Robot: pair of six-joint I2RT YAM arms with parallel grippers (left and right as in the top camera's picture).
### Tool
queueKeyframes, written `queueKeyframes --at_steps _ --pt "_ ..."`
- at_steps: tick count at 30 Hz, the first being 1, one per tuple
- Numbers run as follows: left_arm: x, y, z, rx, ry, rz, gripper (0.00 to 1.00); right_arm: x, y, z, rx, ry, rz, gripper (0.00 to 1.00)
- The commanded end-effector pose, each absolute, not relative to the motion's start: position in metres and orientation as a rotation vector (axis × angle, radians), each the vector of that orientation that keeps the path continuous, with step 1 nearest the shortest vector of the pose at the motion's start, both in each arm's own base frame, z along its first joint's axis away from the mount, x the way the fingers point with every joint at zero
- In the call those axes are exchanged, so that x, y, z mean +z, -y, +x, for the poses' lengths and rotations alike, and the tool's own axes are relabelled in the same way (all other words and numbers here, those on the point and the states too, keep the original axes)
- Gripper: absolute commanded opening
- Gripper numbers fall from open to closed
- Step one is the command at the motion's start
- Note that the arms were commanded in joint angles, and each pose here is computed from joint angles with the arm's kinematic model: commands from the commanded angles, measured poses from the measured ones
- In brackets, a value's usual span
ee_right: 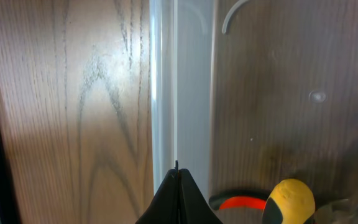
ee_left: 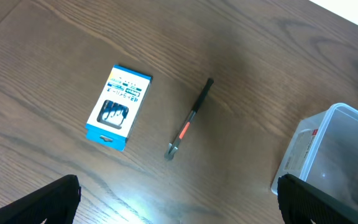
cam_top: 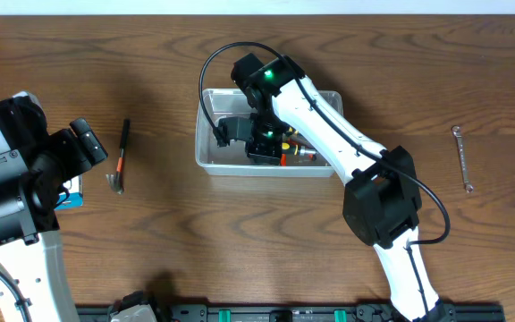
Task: Pack container
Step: 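Withdraw the right gripper toward the metal wrench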
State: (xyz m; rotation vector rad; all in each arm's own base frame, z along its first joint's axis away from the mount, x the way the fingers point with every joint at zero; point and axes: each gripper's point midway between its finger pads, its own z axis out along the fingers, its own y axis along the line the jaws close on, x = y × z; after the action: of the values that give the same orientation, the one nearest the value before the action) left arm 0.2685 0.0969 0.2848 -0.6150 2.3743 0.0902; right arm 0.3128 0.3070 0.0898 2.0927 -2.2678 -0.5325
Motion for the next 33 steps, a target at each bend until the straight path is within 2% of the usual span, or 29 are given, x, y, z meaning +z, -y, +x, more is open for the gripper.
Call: queueKeyframes --at_steps 1,6,9,11,12,13,14,16,21,28,33 --pt "0.292 -0.099 0.269 0.104 -2.363 -0.600 0.98 0.086 -0.311 0.316 -0.560 2.259 2.124 0.01" --pt "0.292 -0.099 0.269 0.104 -2.363 -0.599 0.98 0.091 -0.301 0.361 -0.317 2.526 2.007 0.02" --pt "0.292 -0.099 0.269 0.104 -2.363 -0.599 0.98 0.118 -0.281 0.398 -0.082 2.758 1.860 0.01" --pt "0.292 -0.099 0.269 0.106 -2.365 -0.594 0.98 0.144 -0.264 0.419 0.025 2.911 1.738 0.09" --pt "0.292 -0.099 0.269 0.109 -2.367 -0.586 0.98 0.157 -0.254 0.426 0.062 2.972 1.685 0.25" --pt "0.292 -0.099 0.269 0.114 -2.370 -0.574 0.98 0.174 -0.240 0.434 0.094 3.043 1.619 0.44" --pt "0.292 -0.099 0.269 0.115 -2.371 -0.572 0.98 0.190 -0.226 0.440 0.113 3.108 1.551 0.76" --pt "0.292 -0.099 0.269 0.115 -2.370 -0.572 0.98 0.220 -0.192 0.447 0.121 3.235 1.397 0.99" --pt "0.292 -0.099 0.269 0.114 -2.370 -0.573 0.98 0.276 -0.089 0.441 0.143 3.491 0.818 0.99" --pt "0.291 -0.099 0.269 0.114 -2.371 -0.573 0.98 0.311 0.029 0.380 0.148 3.528 -0.044 0.99" --pt "0.291 -0.099 0.269 0.114 -2.371 -0.573 0.98 0.314 0.054 0.339 0.132 3.499 -0.229 0.99"
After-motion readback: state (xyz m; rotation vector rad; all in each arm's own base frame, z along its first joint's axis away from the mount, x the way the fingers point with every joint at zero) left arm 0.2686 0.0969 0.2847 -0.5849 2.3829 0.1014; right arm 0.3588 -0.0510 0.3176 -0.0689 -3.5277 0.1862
